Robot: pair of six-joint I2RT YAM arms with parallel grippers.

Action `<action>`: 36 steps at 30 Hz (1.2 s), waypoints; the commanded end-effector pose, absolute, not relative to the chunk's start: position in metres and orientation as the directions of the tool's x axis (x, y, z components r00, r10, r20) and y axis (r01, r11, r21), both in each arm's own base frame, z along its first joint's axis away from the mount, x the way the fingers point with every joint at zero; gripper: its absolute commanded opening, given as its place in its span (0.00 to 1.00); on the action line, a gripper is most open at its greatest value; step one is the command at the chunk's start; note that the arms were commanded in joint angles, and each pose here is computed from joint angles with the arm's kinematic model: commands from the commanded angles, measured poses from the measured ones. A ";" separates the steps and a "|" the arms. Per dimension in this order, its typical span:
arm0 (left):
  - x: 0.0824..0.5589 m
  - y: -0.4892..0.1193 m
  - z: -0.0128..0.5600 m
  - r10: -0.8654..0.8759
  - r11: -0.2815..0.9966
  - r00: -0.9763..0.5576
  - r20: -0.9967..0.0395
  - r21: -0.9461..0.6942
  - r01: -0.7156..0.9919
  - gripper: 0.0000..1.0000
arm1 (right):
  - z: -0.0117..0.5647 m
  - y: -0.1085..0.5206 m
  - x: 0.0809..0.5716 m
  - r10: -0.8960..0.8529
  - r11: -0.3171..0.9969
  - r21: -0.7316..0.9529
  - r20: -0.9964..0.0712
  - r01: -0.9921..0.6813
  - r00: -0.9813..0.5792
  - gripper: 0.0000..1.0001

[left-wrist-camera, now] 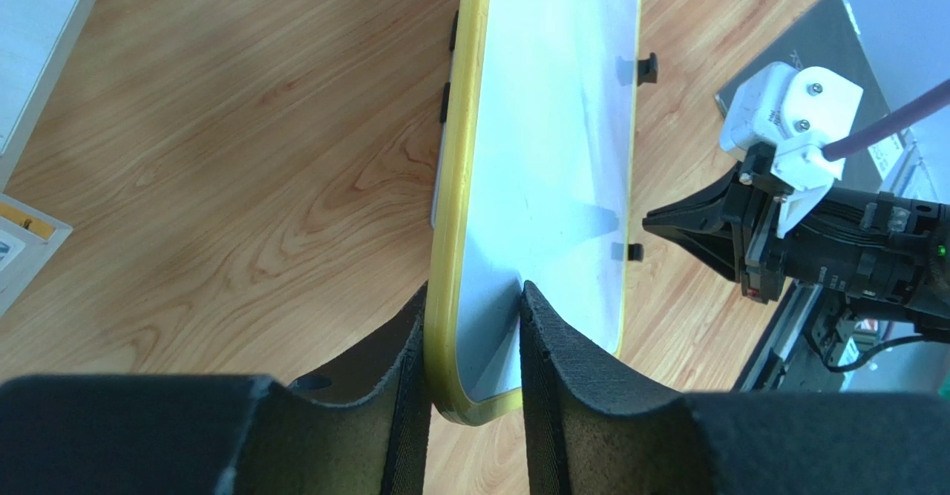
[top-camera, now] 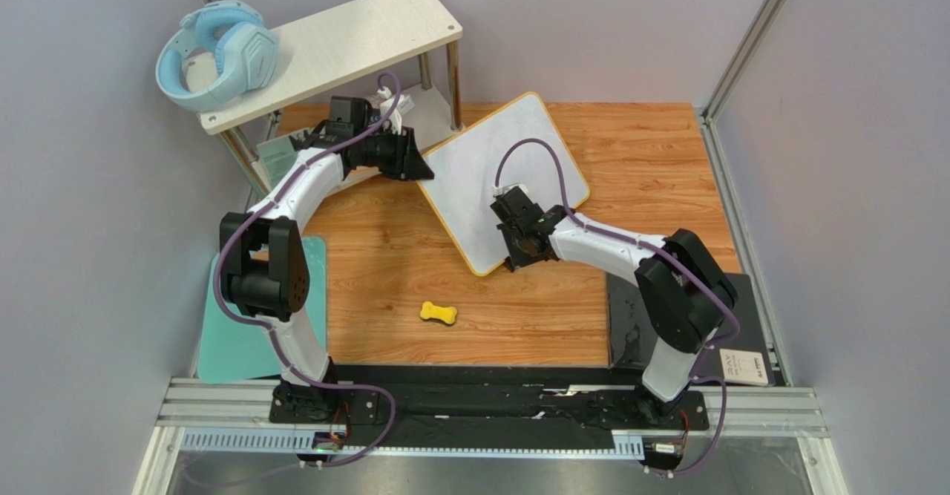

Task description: Erase the whiteboard

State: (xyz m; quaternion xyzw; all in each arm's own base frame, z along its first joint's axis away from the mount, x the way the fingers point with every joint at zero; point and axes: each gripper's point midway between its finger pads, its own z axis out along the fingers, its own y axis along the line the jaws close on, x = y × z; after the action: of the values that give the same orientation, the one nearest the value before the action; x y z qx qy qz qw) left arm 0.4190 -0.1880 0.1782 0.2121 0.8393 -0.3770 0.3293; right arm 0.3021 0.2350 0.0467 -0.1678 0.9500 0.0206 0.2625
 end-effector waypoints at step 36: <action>0.358 -0.110 0.286 0.090 0.897 -0.505 -0.858 -0.151 0.416 0.73 | 0.102 0.291 0.286 -0.351 0.914 -0.052 -0.599 -0.403 -0.720 0.00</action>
State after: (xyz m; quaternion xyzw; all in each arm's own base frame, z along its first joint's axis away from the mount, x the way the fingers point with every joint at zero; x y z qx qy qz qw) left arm 0.3767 -0.1140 0.2825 0.1649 0.8431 -0.1726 0.4818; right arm 0.2696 0.3129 0.0568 -0.2455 0.9346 0.0475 0.2530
